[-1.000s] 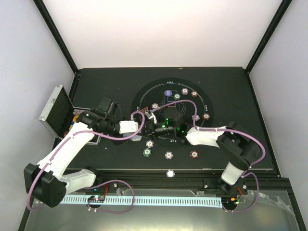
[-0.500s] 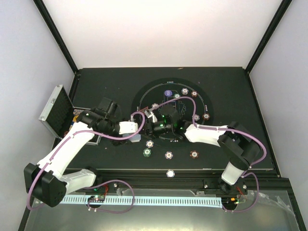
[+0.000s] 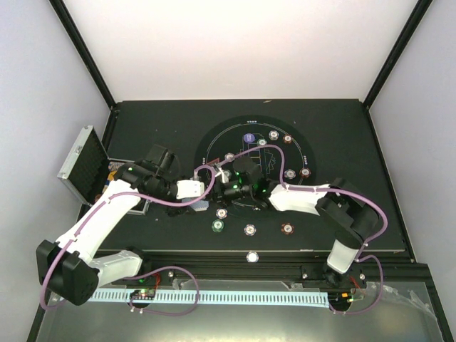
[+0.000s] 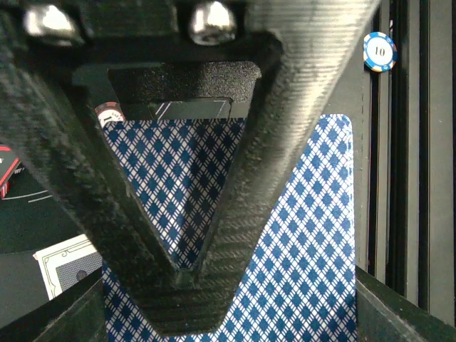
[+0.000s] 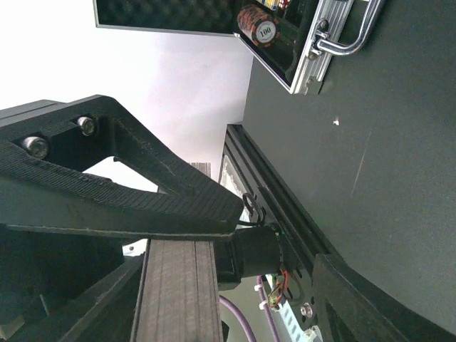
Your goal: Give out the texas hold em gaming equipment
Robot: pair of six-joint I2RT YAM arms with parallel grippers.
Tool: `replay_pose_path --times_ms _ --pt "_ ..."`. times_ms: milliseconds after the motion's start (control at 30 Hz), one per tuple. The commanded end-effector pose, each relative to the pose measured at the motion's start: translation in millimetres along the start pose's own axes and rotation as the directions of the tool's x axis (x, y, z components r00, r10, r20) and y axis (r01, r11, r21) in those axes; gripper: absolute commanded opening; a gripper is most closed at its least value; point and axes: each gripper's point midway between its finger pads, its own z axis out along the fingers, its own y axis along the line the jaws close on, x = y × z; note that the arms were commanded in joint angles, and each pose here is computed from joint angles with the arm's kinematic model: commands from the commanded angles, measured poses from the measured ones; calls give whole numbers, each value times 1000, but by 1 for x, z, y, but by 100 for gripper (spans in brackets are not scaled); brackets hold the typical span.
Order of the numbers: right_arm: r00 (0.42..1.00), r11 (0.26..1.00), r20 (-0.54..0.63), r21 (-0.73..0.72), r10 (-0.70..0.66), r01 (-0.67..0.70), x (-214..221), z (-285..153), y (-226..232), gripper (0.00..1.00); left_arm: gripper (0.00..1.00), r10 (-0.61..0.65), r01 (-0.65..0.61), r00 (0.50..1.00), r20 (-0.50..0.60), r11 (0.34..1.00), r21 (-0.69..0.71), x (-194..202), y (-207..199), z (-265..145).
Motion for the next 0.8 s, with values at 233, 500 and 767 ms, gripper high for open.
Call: replay_pose_path --times_ms 233,500,767 --pt "1000 998 5 56 -17 16 -6 -6 -13 56 1 24 -23 1000 2 1000 -16 -5 3 -6" --pt "999 995 20 101 -25 23 -3 -21 -26 50 2 16 -16 1000 -2 1000 -20 -2 5 -6" --pt "998 993 35 113 -48 44 -4 -29 -17 45 2 8 -8 1000 -14 1000 -24 3 8 -3"
